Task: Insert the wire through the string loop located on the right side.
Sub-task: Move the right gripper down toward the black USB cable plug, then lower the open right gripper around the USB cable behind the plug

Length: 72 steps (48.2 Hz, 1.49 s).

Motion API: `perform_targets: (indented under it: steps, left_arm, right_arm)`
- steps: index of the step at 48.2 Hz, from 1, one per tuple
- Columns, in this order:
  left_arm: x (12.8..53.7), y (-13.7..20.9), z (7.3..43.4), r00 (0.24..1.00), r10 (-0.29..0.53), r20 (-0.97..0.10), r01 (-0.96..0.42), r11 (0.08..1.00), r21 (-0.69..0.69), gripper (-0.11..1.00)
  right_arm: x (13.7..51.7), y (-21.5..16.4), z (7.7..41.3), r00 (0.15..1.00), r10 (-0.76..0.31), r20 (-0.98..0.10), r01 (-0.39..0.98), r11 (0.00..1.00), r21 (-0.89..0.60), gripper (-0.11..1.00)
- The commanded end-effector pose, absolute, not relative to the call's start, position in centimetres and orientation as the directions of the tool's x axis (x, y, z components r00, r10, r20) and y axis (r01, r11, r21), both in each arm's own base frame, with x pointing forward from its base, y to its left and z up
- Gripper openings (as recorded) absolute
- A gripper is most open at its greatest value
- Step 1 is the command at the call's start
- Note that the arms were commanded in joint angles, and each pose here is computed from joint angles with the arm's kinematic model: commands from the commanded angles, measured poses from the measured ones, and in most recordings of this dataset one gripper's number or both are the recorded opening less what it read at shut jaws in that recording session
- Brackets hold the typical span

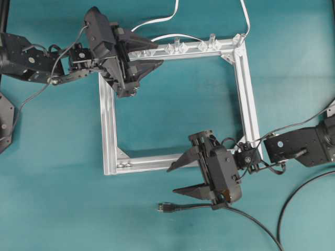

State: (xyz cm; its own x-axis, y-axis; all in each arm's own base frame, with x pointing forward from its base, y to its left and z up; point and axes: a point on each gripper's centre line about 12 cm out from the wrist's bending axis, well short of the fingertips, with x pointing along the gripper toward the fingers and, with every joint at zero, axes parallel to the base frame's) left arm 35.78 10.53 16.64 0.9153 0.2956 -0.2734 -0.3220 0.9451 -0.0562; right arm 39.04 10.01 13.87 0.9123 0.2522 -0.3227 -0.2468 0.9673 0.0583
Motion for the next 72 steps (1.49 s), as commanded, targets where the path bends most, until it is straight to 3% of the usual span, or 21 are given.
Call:
perform_targets:
  steps: [1,29,42,52,72]
  left_arm:
    - [35.9,10.4,18.0,0.924,0.292,-0.247,-0.315,0.947,-0.058,0.59]
    - [34.0,9.7,18.3,0.907,0.278,-0.317,-0.312,0.948,-0.059,0.59]
    - [33.2,9.5,18.1,0.903,0.279,-0.326,-0.313,0.948,-0.056,0.59]
    - [32.7,9.3,18.2,0.904,0.278,-0.324,-0.311,0.949,-0.055,0.68]
    - [31.6,9.0,18.2,0.904,0.277,-0.326,-0.312,0.948,-0.059,0.69]
  right_arm:
    - [39.2,10.2,15.3,0.924,0.257,-0.283,-0.25,0.966,0.06,0.69]
    - [36.0,9.4,16.8,0.948,0.136,-0.288,-0.076,0.975,0.209,0.69]
    - [36.7,10.5,17.8,0.962,0.076,-0.263,-0.02,0.978,0.209,0.69]
    - [37.3,11.0,17.7,0.963,0.033,-0.268,0.022,0.98,0.199,0.68]
    - [36.7,13.2,16.8,0.956,0.075,-0.282,-0.017,0.979,0.203,0.68]
